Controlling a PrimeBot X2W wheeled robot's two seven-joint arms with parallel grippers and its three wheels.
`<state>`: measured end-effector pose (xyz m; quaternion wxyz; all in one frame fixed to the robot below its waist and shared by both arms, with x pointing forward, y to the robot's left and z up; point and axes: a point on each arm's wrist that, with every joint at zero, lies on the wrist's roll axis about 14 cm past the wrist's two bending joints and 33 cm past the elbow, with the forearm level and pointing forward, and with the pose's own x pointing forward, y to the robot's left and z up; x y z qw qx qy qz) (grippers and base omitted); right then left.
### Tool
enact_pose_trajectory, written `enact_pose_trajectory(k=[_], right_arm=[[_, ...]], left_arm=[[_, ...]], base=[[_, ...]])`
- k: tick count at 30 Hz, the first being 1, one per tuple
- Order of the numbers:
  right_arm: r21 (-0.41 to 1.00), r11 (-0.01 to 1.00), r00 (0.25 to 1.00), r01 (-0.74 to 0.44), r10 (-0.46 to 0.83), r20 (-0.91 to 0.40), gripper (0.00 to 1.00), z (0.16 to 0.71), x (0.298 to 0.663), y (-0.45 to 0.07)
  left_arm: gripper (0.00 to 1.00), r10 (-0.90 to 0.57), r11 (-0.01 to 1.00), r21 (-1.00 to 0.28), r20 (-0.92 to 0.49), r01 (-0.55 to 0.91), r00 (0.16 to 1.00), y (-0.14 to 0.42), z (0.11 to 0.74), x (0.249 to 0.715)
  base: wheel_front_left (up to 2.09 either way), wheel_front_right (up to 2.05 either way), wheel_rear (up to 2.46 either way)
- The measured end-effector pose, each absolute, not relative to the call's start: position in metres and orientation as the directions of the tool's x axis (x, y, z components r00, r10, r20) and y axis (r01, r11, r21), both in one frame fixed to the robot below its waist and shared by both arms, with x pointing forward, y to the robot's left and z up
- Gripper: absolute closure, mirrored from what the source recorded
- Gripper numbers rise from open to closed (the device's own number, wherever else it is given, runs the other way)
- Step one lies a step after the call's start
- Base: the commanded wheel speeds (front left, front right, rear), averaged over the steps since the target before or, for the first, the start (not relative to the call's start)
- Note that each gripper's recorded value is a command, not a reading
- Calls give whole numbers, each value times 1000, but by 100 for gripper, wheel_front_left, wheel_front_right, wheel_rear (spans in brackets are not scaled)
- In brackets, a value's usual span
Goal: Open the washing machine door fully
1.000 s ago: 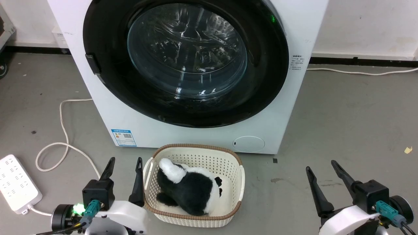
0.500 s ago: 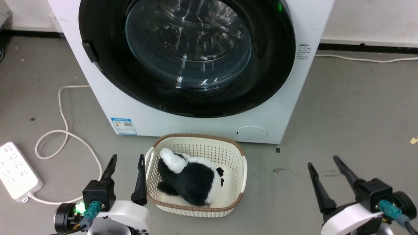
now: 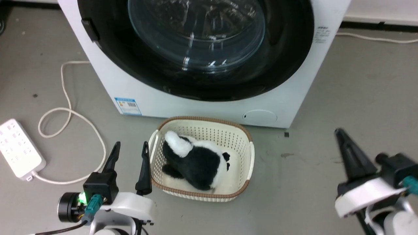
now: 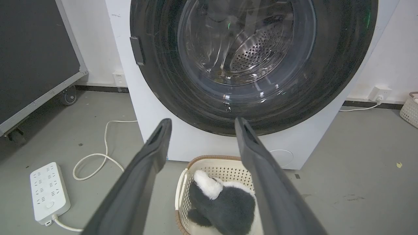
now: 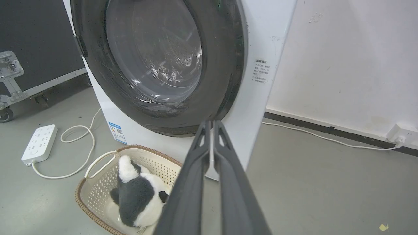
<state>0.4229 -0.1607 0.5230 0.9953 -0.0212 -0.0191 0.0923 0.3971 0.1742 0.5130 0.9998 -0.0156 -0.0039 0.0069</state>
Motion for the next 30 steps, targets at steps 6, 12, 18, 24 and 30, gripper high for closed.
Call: enact_pose_trajectory(k=[6,12,18,24,30], right_arm=[[13,983,981,-182,181,74,100,538,450,-166],[159,976,988,-150,141,70,100,546,481,-176],[276,952,991,-134,125,49,100,550,515,-180],[370,923,993,-109,118,0,100,548,548,-182],[439,894,991,-91,123,-45,100,546,580,-182]], left_arm=[[0,21,999,-39,-7,-21,1000,175,506,400],[0,41,998,-51,4,-41,999,179,506,405],[0,73,996,-56,-3,-73,997,187,500,408],[0,92,994,-63,-19,-93,996,193,492,408],[0,110,992,-65,-19,-111,994,197,489,413]], base=[[0,0,0],[0,0,0],[0,0,0],[0,0,0],[0,0,0]])
